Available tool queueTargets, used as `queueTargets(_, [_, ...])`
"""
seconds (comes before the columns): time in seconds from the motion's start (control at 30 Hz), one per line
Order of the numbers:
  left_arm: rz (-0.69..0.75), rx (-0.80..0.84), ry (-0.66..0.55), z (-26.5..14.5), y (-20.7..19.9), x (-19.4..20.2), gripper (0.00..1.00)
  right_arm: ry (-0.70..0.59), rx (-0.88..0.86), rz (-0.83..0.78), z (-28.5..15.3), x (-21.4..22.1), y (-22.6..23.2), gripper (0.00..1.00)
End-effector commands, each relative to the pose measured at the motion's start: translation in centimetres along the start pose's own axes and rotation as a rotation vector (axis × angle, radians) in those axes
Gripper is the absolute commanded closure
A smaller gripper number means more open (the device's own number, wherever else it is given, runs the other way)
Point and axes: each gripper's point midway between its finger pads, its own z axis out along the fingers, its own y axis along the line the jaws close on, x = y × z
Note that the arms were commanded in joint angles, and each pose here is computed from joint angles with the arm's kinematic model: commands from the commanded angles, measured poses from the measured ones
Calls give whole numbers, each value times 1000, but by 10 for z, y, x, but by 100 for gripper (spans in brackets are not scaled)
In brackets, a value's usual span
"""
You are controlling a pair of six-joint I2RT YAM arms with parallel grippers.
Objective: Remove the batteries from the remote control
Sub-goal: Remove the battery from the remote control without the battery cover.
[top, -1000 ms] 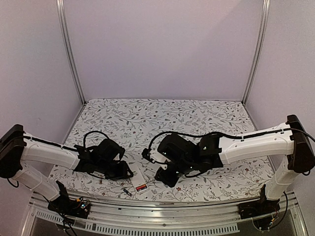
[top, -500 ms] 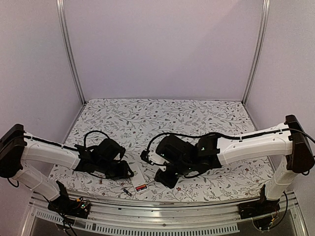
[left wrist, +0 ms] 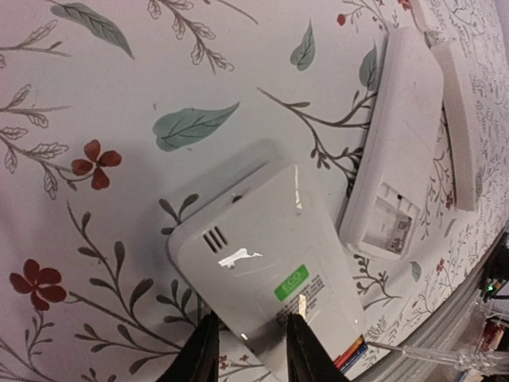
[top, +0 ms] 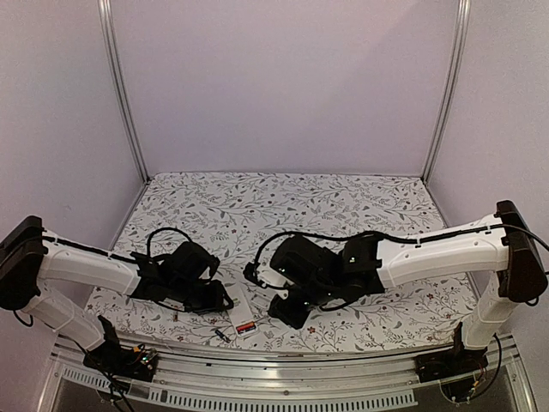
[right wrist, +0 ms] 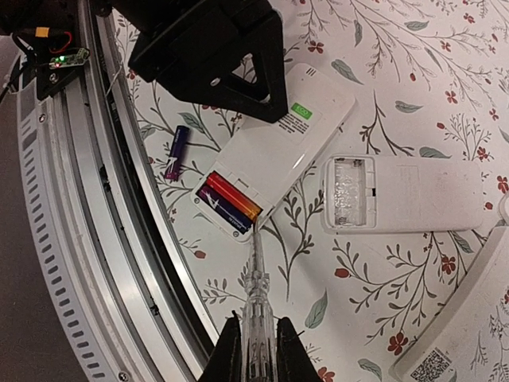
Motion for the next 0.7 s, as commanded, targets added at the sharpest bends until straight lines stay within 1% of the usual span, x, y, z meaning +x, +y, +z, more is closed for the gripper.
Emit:
queueTargets(0.0, [27, 8, 7, 1, -8, 1, 71, 24, -2, -20, 6, 3, 3, 100])
queueTargets(0.47, [31, 10, 9, 1, -9, 1, 71, 48, 12, -36, 14, 9, 1, 100])
queueTargets(0.67, [27, 11, 23, 2, -7, 5, 71, 12, -8, -6, 18, 11, 3, 100])
